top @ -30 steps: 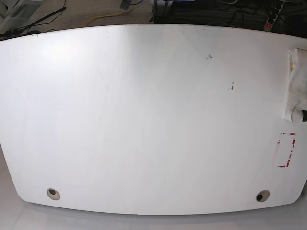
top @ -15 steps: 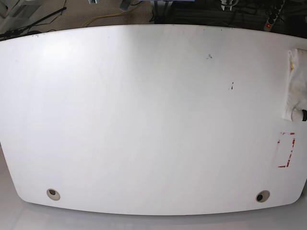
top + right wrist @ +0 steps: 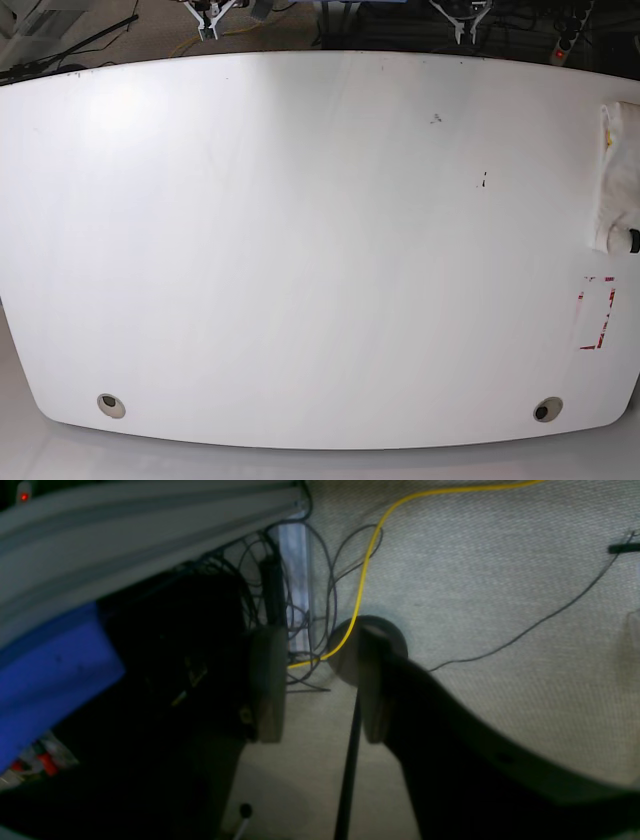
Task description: Fold the T-shirt properly
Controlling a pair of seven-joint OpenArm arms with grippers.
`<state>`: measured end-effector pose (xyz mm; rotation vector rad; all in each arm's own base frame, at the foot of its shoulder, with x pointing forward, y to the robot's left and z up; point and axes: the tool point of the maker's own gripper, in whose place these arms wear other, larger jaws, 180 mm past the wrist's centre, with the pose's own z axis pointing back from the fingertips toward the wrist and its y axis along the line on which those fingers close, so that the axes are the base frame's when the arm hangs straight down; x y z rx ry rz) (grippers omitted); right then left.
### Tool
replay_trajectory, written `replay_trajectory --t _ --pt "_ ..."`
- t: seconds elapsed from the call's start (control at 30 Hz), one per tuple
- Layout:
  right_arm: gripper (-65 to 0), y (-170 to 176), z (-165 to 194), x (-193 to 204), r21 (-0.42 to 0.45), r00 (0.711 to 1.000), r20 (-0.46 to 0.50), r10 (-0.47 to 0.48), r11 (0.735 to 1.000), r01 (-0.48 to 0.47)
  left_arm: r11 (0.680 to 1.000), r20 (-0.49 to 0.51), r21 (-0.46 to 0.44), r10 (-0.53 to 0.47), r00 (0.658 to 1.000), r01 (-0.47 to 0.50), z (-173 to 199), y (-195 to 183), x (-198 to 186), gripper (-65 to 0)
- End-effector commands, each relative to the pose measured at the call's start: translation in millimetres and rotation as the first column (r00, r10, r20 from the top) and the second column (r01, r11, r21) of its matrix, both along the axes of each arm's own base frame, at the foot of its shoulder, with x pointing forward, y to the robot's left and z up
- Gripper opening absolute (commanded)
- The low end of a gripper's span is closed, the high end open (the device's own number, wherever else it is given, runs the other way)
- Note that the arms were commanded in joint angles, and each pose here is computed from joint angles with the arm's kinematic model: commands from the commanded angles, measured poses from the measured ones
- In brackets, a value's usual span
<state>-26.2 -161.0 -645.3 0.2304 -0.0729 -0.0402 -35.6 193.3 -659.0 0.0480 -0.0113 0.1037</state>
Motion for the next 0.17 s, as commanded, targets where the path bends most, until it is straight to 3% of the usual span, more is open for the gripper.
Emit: replay_trajectory --t 0.0,0.13 --pt "-42.0 -4 0 -5 -0.004 1.0 -0.011 0.002 1.0 -0.002 1.0 -0.028 0.006 0.001 1.0 -0.001 0 1 -7 -20.4" --pt "-42.0 10 0 -4 0.018 1.0 -0.007 -0.003 1.0 0.003 1.0 -0.018 0.024 0.005 1.0 -0.004 0 4 -2 -20.3"
